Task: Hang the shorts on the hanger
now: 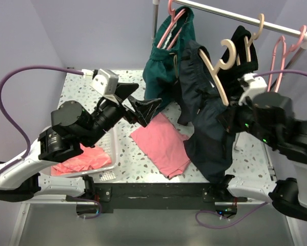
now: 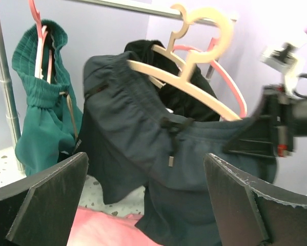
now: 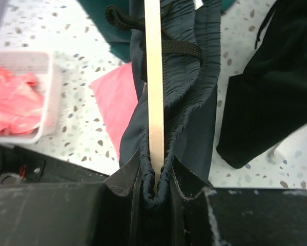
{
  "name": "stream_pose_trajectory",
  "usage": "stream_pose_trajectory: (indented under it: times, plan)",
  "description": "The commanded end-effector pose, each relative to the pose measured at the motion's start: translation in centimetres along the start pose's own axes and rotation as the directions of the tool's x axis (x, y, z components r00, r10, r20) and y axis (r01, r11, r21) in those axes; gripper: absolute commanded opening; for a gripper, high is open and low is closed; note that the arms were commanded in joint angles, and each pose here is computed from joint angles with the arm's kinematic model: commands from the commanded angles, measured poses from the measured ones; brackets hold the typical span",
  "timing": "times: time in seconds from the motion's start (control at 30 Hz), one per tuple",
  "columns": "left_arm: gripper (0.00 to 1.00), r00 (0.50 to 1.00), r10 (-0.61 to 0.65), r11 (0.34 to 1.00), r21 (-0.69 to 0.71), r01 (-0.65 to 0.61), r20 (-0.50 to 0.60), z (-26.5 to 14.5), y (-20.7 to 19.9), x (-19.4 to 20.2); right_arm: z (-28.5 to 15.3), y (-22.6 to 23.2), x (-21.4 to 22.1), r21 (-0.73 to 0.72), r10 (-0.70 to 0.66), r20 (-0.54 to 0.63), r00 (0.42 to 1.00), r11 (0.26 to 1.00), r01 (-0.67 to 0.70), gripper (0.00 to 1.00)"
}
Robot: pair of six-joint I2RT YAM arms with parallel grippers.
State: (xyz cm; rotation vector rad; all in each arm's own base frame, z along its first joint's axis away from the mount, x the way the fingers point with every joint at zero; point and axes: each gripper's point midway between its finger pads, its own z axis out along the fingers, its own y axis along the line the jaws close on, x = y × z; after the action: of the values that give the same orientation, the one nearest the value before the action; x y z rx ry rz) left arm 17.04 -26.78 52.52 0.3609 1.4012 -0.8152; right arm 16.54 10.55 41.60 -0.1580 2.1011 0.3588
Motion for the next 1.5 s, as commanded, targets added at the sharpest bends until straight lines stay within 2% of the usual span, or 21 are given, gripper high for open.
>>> stream_pose_trajectory:
  times: [0.0, 0.17, 0.37, 0.5, 0.57, 1.47]
  plan:
    - [1.00, 1.000, -0.025, 1.000, 0.011, 0.025, -0.004, 0.3, -0.5, 0.5, 3.8, 0.3, -3.1, 0.153, 0.049, 0.062, 0.997, 0.987, -0.058, 0.00]
    - [1.00, 0.999, -0.030, 0.999, 0.022, 0.030, -0.023, 0.1, -0.5, 1.4, 5.2, -0.3, -6.9, 0.276, 0.086, 0.182, 0.980, 0.952, -0.135, 0.00]
    - [1.00, 0.999, -0.023, 0.999, 0.025, 0.024, -0.035, -0.2, -0.4, 2.0, 8.4, 0.7, -10.1, 0.307, 0.117, 0.247, 0.962, 0.932, -0.192, 0.00]
    - [1.00, 1.000, -0.015, 1.000, 0.008, 0.016, -0.024, -0.9, 0.4, 1.7, 9.9, -1.1, -11.4, 0.337, 0.150, 0.271, 0.951, 0.910, -0.239, 0.00]
    - [1.00, 1.000, -0.009, 1.000, -0.006, 0.008, -0.020, -1.1, 0.8, 1.7, 9.9, -1.3, -12.6, 0.300, 0.172, 0.312, 0.934, 0.916, -0.268, 0.00]
    - [1.00, 0.999, 0.027, 0.997, -0.066, -0.030, -0.043, -1.1, 2.2, 4.0, 17.0, -2.8, -15.6, 0.315, 0.158, 0.322, 0.934, 0.912, -0.263, 0.00]
